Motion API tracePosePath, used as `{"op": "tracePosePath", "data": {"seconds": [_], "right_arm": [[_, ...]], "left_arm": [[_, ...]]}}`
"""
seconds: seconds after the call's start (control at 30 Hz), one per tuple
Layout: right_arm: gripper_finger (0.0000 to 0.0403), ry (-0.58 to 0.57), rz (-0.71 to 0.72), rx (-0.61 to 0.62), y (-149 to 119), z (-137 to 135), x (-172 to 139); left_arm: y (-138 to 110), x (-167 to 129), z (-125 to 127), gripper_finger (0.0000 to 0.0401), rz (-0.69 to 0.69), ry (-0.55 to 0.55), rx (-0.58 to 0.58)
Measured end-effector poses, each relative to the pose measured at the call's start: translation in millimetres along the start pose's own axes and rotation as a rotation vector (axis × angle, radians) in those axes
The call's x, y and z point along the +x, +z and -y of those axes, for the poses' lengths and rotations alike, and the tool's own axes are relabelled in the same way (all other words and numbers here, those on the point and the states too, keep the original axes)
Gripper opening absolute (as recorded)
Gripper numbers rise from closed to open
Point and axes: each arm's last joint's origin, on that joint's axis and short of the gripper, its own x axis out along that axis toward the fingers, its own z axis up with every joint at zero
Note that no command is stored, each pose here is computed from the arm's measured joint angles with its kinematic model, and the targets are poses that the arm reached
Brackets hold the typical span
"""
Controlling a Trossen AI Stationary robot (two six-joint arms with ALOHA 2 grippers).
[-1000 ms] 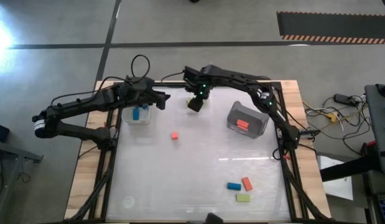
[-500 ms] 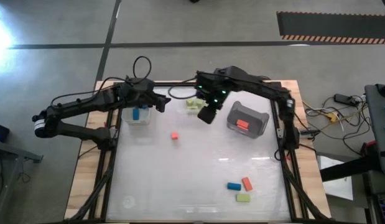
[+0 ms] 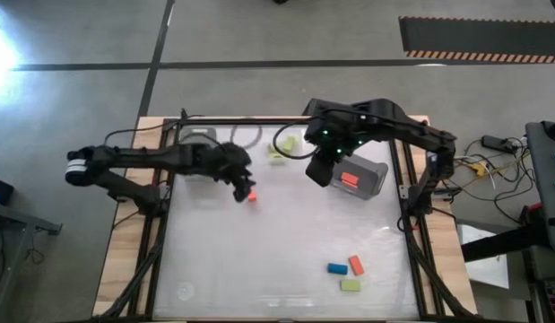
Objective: Sort & place blocks by color
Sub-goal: Put the orange block into the black bin
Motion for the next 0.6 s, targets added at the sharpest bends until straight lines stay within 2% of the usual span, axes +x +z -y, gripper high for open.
{"op": "tracePosePath", "data": {"seconds": [0.13,0.2,0.4,0.6], "right_arm": [[0.0112,-0.007,0.029,-0.001,-1.5,-1.8,-4.9],[0.0112,-0.005,0.032,-0.004,-2.1,-2.7,-5.7],[0.0112,-0.001,0.031,-0.01,-3.0,-5.0,-5.5],[0.0112,0.0,0.034,-0.012,-2.7,-5.1,-5.3]], "left_arm": [[-12.0,21.7,14.5,0.0164,-0.09,-0.023,0.263],[-20.2,34.8,16.3,0.0164,-0.143,-0.021,0.322],[-43.0,66.2,8.3,0.0164,-0.254,0.017,0.319],[-51.6,84.6,5.8,0.0164,-0.226,0.009,0.316]]}}
